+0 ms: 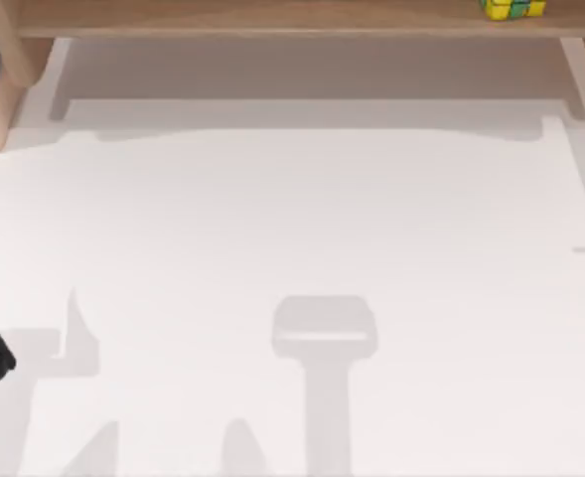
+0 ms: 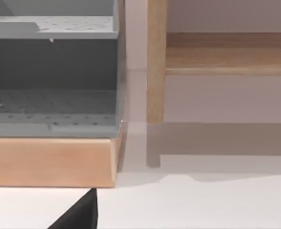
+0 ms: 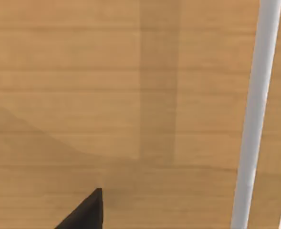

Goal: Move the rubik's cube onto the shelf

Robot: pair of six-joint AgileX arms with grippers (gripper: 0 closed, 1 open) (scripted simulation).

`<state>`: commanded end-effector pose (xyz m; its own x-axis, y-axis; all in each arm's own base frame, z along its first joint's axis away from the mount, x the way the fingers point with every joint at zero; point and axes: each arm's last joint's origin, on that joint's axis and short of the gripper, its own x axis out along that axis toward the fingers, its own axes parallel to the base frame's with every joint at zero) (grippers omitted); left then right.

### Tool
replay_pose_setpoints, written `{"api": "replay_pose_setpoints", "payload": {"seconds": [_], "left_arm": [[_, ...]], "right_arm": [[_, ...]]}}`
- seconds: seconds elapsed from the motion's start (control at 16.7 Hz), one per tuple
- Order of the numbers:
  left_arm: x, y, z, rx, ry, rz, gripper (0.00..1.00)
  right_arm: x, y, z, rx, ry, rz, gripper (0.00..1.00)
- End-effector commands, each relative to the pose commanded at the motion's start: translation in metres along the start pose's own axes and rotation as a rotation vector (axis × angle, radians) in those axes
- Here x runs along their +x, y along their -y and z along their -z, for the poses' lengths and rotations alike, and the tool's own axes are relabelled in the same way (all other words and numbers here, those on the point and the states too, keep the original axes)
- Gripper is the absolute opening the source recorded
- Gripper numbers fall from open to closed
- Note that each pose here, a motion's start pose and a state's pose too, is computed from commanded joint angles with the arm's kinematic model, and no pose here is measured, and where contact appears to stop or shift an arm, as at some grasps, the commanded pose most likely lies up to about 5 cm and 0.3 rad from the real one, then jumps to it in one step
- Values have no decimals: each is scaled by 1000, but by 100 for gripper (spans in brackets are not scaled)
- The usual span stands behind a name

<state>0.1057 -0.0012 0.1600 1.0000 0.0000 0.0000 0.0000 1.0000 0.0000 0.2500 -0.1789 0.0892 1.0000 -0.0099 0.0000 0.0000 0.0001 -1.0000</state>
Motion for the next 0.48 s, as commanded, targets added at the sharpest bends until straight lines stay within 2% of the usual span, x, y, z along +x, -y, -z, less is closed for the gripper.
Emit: {"api": "replay_pose_setpoints", "payload": {"seconds": [0.48], "left_arm": [[0, 0, 0, 0, 0, 0, 100]], "right_arm": [[0, 0, 0, 0, 0, 0, 25]]}}
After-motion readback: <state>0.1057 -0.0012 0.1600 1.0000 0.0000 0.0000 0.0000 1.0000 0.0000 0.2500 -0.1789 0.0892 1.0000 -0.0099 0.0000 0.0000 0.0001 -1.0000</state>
